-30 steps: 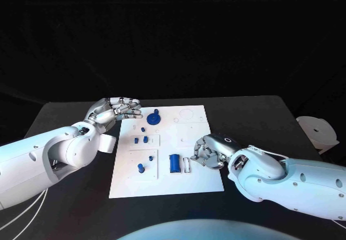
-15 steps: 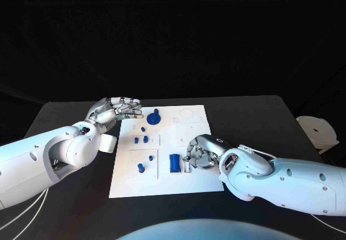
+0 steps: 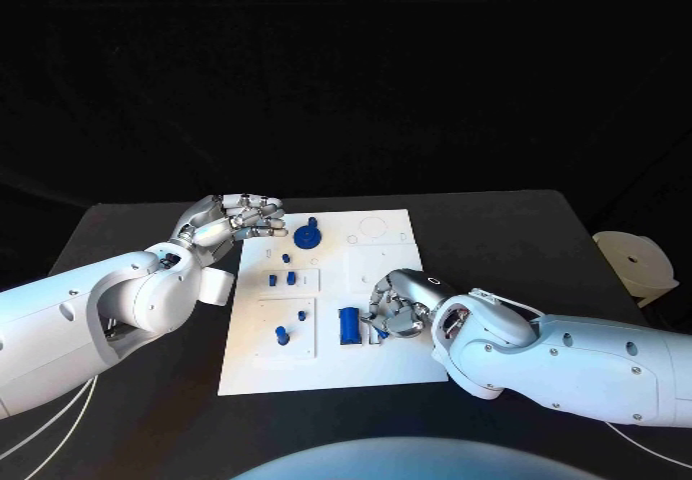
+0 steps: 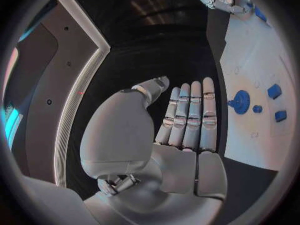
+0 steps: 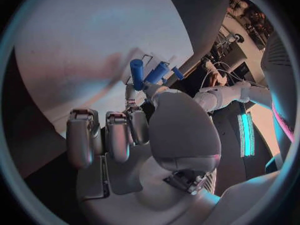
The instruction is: Assemble the parts on the task board
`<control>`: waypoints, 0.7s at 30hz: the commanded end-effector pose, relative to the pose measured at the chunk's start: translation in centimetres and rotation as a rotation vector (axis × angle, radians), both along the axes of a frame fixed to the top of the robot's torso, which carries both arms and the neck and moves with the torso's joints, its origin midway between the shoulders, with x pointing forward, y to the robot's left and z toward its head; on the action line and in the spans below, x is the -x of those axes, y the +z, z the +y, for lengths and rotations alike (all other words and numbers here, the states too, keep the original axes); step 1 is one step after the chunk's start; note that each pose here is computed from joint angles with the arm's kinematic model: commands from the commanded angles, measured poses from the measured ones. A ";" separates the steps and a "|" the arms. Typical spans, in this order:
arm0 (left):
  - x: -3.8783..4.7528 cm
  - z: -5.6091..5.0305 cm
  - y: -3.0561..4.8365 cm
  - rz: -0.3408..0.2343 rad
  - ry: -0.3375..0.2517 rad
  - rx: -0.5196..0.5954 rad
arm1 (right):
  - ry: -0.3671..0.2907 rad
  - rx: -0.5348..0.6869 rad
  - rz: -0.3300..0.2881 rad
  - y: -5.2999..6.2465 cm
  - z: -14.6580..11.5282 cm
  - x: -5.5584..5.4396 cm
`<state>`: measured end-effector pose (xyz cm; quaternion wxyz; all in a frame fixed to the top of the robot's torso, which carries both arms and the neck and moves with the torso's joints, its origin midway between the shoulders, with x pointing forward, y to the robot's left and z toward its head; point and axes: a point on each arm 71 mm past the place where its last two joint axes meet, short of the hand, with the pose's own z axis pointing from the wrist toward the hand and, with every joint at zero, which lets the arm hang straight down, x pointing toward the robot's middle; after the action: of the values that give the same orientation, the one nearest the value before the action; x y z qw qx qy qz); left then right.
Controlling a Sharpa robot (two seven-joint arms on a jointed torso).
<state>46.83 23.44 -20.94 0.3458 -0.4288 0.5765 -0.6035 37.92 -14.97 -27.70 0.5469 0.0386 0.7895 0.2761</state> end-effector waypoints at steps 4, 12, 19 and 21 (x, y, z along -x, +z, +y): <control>0.10 -0.3 0.06 0.003 -0.020 0.014 | -0.018 0.031 0.008 -0.5 -0.2 -0.1; 0.13 -0.3 0.05 0.006 -0.021 0.013 | -0.014 0.061 -0.028 -0.4 -0.1 -0.1; 0.16 -0.2 0.04 0.009 -0.024 0.012 | -0.005 0.077 -0.036 -0.4 0.1 0.3; 0.16 -0.3 0.04 0.010 -0.025 0.012 | -0.003 0.077 -0.033 -0.3 0.2 0.4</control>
<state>46.77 23.44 -20.96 0.3425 -0.4293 0.5792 -0.6024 37.85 -14.94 -27.88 0.5620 0.0282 0.7863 0.2551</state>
